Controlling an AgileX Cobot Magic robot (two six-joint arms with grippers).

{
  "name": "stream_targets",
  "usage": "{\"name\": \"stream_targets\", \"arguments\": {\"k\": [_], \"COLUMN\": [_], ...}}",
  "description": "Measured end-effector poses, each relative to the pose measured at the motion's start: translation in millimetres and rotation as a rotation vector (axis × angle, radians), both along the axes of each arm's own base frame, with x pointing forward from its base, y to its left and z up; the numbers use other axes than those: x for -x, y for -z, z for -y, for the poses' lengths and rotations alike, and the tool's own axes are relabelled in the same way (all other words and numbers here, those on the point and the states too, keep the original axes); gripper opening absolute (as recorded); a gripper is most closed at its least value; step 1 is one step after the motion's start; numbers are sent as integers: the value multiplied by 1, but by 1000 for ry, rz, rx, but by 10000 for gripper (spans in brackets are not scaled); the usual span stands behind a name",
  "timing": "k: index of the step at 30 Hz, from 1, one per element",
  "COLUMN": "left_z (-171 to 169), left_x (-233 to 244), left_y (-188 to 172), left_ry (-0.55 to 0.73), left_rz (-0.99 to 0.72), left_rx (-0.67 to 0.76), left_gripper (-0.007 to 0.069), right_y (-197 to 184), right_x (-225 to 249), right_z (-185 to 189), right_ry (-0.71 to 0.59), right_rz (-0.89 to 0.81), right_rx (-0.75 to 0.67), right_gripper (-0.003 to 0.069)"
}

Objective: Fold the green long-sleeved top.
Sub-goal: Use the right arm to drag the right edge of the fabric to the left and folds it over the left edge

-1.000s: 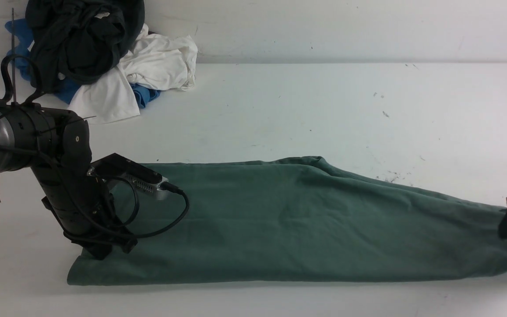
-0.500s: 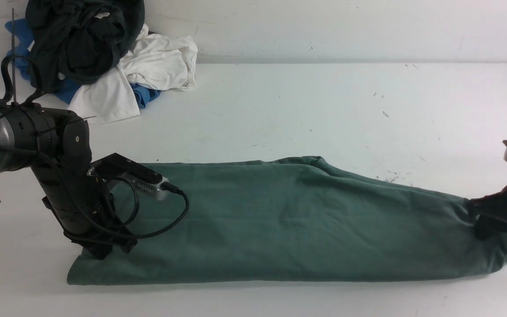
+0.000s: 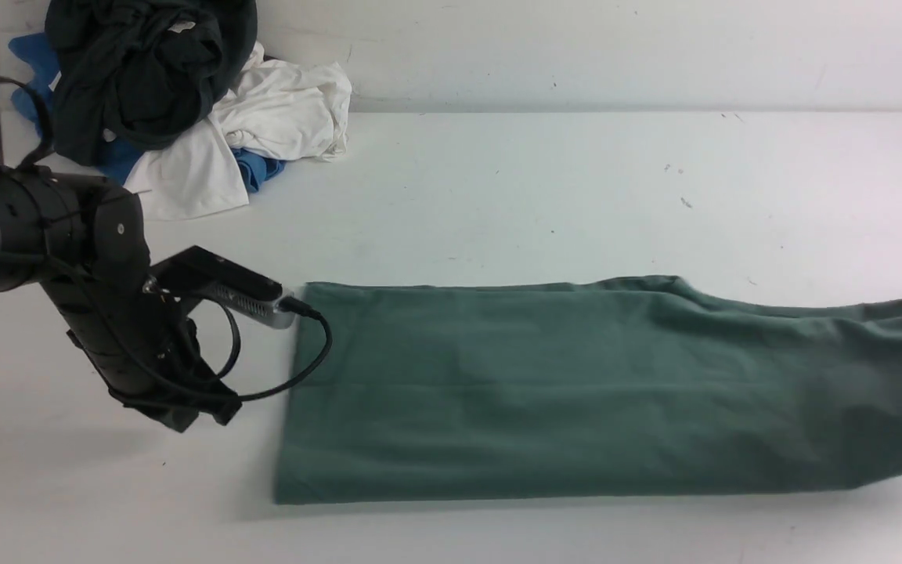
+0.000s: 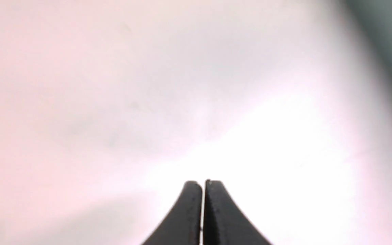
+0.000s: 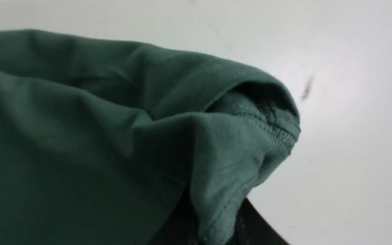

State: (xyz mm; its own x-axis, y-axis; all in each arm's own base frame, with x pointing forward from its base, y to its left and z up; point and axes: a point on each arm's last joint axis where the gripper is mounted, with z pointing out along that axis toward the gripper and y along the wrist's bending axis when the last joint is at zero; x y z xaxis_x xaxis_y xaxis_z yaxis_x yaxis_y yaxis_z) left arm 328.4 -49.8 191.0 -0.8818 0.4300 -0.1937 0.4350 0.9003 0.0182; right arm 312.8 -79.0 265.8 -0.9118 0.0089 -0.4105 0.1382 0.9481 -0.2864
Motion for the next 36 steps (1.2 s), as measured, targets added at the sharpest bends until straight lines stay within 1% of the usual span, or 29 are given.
{"name": "stream_targets", "arguments": {"k": [1,3,4,5,7,8,9,10,11,13,15,16,17,18,19,20,21,23,24,32,36], "left_z": [0,0,0,-1,-2,-2,-2,-3,-3,-3,-3,-3,-3,-3,-3,-3,-3,-3,-3,-3,-3], "left_x": [0,5,6,10,18,19,24,24,27,28,29,29,29,29,29,29,29,29,29,31,31], "left_y": [0,-31,-33,-47,-65,-66,-76,-76,-82,-84,-84,-84,-84,-84,-84,-84,-84,-83,-83,-80,-79], "left_ry": [0,-2,-3,-2,-2,-1,-2,-2,-1,-1,-1,-1,-1,-1,-1,-1,-1,-1,-1,-1,-1], "left_rz": [-1,76,83,118,164,168,199,199,216,215,208,207,207,207,207,207,207,206,206,196,194], "left_rx": [0,17,19,25,32,32,38,38,40,41,40,40,40,40,40,40,40,40,40,39,38], "left_gripper": [-7,-7,-7,-7,-7,-7,-7,-7,-7,-7,-7,-7,-7,-7,-7,-7,-7,-7,-7,-7,-7], "right_y": [-2,-30,-33,-48,-67,-69,-83,-83,-93,-101,-107,-107,-108,-107,-103,-102,-93,-81,-69,-8,7], "right_x": [0,3,3,6,7,7,5,5,2,1,0,0,0,-1,-3,-4,-8,-13,-18,-38,-40], "right_z": [0,0,0,-2,-12,-13,-32,-35,-59,-93,-126,-133,-160,-169,-190,-192,-213,-231,-244,-289,-300], "right_ry": [1,3,3,-2,-42,-49,-122,-132,-219,-336,-435,-445,-529,-554,-598,-611,-656,-687,-704,-716,-740], "right_rz": [4,58,66,91,116,119,144,142,160,183,197,199,200,197,189,187,168,146,124,15,-15], "right_rx": [2,18,20,18,12,10,-10,-14,-43,-87,-130,-138,-175,-188,-215,-219,-246,-272,-293,-444,-476], "right_gripper": [49,49,49,49,49,49,49,49,49,49,49,49,49,49,49,49,49,49,49,49,49]}}
